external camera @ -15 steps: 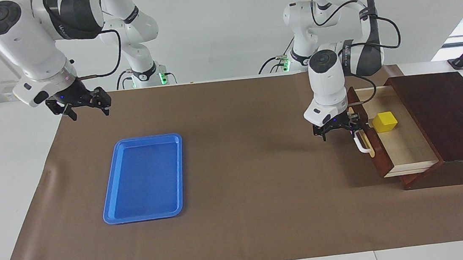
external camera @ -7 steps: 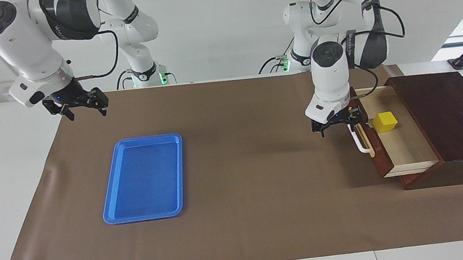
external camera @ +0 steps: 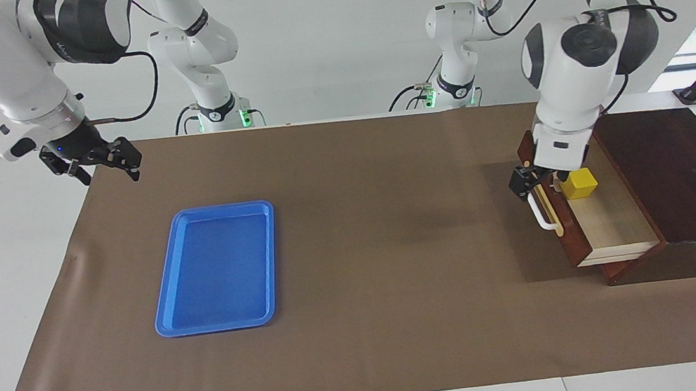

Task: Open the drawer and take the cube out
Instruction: 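Release the handle and lower the left gripper into the drawer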

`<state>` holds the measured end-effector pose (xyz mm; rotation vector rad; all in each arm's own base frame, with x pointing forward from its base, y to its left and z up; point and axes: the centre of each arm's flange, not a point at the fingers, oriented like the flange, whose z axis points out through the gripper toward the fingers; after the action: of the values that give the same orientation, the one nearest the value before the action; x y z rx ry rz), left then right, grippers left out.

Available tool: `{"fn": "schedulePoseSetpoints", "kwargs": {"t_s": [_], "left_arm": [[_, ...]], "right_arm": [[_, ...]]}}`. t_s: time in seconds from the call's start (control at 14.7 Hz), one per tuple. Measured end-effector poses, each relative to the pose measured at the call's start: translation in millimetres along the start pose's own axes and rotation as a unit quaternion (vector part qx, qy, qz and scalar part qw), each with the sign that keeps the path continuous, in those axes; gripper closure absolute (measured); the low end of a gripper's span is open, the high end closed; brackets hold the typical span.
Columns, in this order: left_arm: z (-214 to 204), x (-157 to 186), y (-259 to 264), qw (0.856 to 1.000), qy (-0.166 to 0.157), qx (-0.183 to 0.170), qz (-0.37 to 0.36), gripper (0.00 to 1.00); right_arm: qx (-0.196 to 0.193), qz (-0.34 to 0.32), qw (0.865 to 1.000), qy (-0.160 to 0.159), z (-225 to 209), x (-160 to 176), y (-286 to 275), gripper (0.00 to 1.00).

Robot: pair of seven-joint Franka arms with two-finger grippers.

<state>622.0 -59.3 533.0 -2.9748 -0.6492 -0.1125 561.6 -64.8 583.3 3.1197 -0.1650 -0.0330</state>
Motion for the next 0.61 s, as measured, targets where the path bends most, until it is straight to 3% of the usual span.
{"fn": "schedulePoseSetpoints", "kwargs": {"t_s": [0.2,0.41,0.61], "left_arm": [[-11,17,-51,0.990,-0.005,0.000,-0.142,0.00],[-10,20,-67,0.960,-0.009,0.007,-0.280,0.00],[-3,16,-70,0.925,-0.014,0.013,-0.381,0.00]], "right_arm": [[0.000,0.077,0.997,0.006,0,1,-10,0.00],[0.001,0.170,0.985,0.007,2,2,-27,0.00],[0.001,0.262,0.965,0.006,2,1,-52,0.00]]}}
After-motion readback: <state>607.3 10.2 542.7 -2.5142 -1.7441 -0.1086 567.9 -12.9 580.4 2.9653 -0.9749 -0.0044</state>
